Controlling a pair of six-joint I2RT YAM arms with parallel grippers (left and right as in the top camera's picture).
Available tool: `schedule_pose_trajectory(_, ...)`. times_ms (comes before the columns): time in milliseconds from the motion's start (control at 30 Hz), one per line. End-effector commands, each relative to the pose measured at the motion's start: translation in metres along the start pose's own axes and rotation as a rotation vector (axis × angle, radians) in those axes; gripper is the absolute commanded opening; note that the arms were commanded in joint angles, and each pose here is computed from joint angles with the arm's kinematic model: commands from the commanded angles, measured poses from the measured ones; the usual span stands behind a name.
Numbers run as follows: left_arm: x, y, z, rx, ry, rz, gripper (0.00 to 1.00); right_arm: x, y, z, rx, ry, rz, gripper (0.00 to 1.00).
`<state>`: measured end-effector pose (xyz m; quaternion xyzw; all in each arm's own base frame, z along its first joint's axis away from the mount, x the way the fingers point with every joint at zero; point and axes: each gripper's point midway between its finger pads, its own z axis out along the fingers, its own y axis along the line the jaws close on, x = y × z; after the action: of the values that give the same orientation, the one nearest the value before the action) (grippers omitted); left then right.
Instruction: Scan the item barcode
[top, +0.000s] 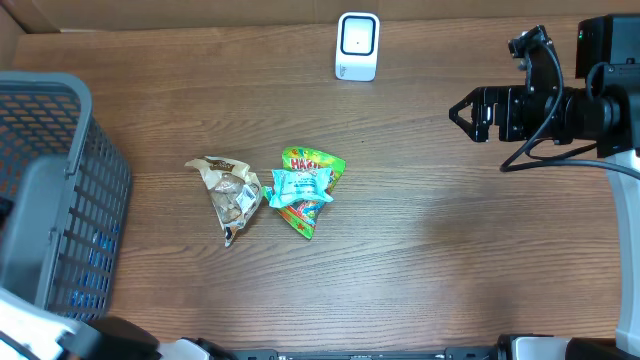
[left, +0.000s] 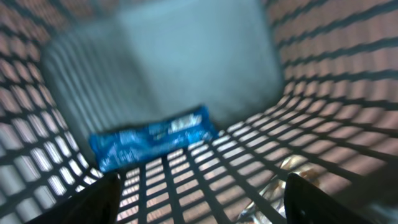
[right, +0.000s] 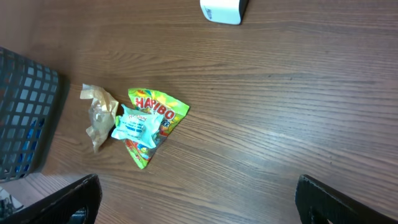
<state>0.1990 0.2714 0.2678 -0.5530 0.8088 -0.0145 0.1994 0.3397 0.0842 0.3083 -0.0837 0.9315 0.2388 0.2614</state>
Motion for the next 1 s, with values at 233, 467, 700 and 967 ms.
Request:
schedule_pose_trajectory(233, 0.033, 0.024, 0.092, -0.025, 0.206, -0.004, 0.78, -0.005, 0.001, -0.003, 0.003, -0.026, -0.023, 1.00)
schedule_pose_trajectory(467, 0.070, 0.044, 0.150, -0.041, 0.271, -0.018, 0.82, -0.009, 0.001, -0.003, 0.004, -0.043, -0.032, 1.00)
schedule_pose_trajectory(700, 0.094, 0.057, 0.191, -0.042, 0.264, -0.023, 0.93, -0.010, 0.001, -0.003, 0.004, -0.046, -0.034, 1.00)
schedule_pose_trajectory(967, 0.094, 0.060, 0.209, -0.032, 0.210, -0.012, 0.84, -0.010, 0.001, -0.003, 0.004, -0.046, -0.033, 1.00)
